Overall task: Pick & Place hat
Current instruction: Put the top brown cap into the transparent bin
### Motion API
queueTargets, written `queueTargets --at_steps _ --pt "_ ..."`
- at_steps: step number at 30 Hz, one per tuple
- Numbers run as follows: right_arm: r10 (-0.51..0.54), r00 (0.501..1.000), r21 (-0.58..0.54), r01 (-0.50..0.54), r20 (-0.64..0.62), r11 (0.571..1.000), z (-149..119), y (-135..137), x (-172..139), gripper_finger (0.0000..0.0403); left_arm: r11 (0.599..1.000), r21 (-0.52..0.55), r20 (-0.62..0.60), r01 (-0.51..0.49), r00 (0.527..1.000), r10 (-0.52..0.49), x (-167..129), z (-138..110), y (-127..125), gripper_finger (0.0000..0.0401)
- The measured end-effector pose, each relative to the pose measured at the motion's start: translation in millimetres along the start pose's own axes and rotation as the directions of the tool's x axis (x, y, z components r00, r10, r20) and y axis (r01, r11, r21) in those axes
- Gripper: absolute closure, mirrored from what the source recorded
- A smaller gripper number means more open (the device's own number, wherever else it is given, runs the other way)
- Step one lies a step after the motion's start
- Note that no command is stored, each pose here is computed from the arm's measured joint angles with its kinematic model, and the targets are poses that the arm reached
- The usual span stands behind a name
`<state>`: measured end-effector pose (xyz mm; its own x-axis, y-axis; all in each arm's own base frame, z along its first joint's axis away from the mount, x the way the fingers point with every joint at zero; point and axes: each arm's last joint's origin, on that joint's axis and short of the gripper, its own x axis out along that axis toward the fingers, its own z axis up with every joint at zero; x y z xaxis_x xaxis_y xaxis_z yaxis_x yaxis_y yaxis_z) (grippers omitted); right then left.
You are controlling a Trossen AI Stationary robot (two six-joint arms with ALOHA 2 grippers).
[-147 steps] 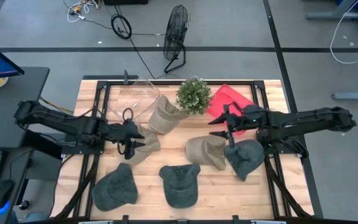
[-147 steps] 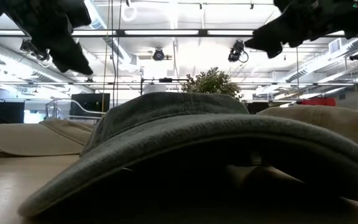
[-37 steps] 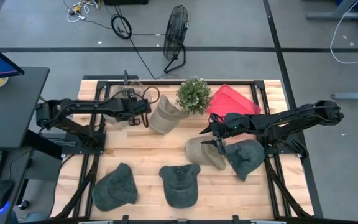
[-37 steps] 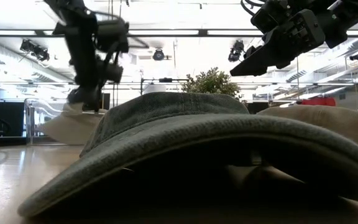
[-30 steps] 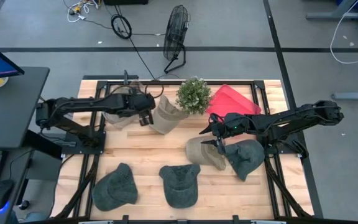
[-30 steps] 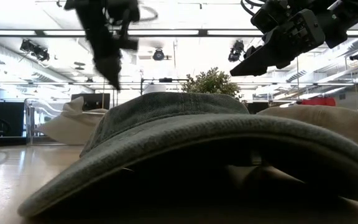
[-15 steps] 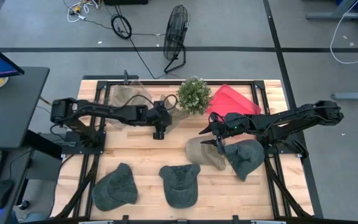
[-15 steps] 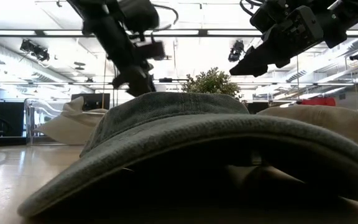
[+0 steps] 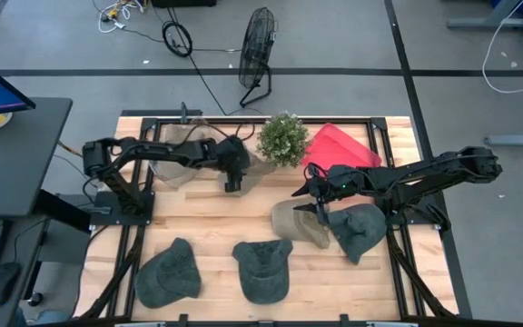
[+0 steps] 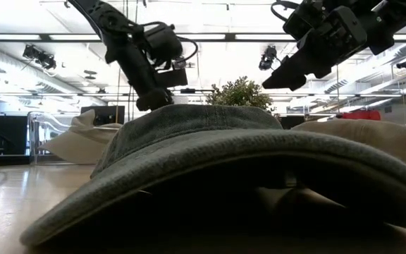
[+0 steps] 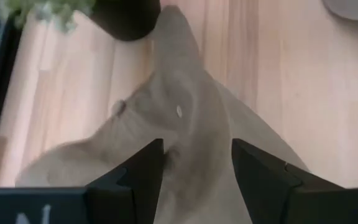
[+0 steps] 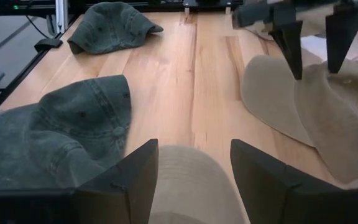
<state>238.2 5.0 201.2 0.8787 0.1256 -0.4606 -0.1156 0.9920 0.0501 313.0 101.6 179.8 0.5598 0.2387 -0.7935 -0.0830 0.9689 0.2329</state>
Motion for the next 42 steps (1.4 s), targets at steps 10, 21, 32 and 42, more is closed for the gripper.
queueTargets --at_steps 10,21,32,42 --pt "0.000 1.000 0.013 0.000 -0.025 1.000 -2 0 0 0.0197 0.999 0.042 -0.044 0.003 0.999 -0.001 16 -6 -2 0.0368" --pt "0.000 0.999 0.029 0.001 -0.038 1.000 -4 0 0 0.0197 0.989 0.148 0.065 -0.020 0.998 0.011 -102 8 -35 0.0396" --pt "0.000 1.000 -0.017 -0.001 -0.031 1.000 -3 0 0 0.0197 0.912 0.157 -0.032 -0.380 0.921 0.389 -195 -39 -16 0.0397" --pt "0.000 1.000 -0.025 -0.001 -0.026 1.000 -3 0 0 0.0197 0.903 0.158 -0.319 -0.399 0.845 0.429 -147 -86 5 0.0398"
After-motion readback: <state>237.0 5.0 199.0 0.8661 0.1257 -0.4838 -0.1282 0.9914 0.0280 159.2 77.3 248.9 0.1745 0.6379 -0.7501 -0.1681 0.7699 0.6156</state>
